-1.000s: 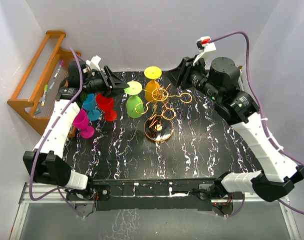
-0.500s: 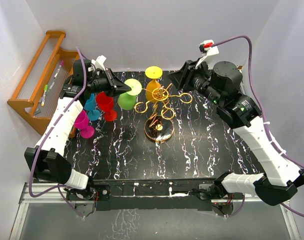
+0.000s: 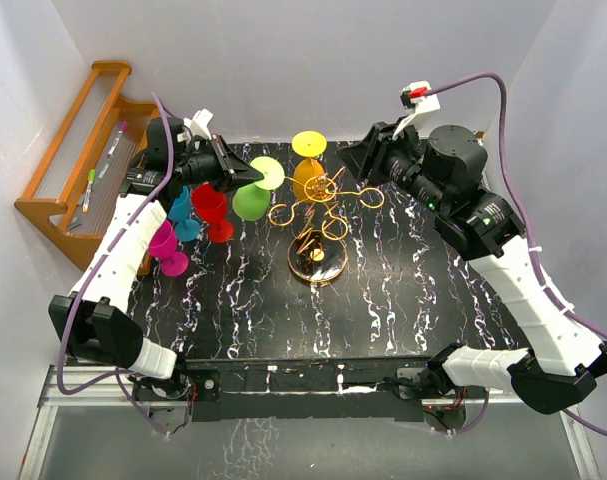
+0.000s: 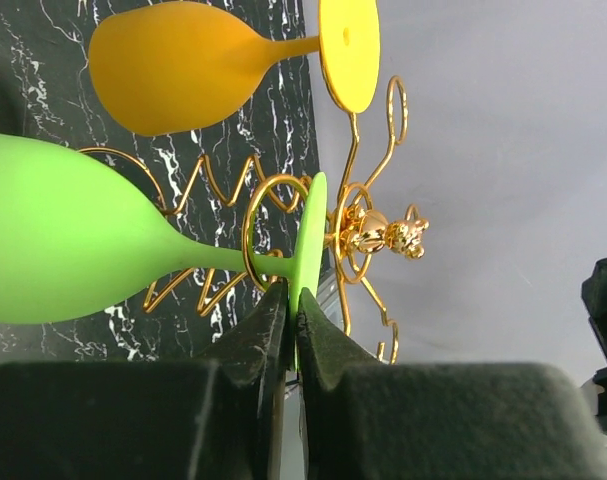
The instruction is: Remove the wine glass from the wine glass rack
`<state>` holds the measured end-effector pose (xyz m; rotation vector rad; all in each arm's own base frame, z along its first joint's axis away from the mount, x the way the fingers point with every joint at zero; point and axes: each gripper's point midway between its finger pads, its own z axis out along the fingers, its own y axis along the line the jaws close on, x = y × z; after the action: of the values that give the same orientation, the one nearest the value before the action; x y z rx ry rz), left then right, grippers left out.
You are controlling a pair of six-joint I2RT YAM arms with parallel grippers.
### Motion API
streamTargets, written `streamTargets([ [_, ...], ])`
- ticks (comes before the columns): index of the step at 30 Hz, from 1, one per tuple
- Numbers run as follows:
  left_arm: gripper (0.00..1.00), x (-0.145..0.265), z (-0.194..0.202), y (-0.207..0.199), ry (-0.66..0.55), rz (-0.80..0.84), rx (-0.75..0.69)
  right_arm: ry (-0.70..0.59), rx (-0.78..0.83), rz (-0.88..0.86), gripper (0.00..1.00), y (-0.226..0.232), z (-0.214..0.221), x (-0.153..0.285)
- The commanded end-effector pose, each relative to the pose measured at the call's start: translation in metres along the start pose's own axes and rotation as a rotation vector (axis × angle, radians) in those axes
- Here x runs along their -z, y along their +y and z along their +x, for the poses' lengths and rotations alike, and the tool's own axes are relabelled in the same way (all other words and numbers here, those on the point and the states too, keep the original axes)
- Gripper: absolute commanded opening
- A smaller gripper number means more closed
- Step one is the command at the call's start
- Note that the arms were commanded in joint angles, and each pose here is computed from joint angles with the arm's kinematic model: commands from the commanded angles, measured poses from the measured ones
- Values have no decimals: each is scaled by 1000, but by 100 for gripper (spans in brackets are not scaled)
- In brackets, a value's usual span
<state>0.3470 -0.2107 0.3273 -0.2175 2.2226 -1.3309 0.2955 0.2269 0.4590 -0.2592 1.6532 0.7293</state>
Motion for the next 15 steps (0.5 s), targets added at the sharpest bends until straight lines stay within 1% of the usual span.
streamTargets([
  [1, 0, 16, -4, -33, -35, 91, -20, -84, 5, -24, 37, 8, -22, 8],
  [6, 0, 20, -6, -49, -45, 148, -7, -89, 5, -27, 37, 8, -22, 8],
  [15, 0, 9, 1, -53, -6, 173, 17, -87, 1, -26, 37, 7, -20, 7],
])
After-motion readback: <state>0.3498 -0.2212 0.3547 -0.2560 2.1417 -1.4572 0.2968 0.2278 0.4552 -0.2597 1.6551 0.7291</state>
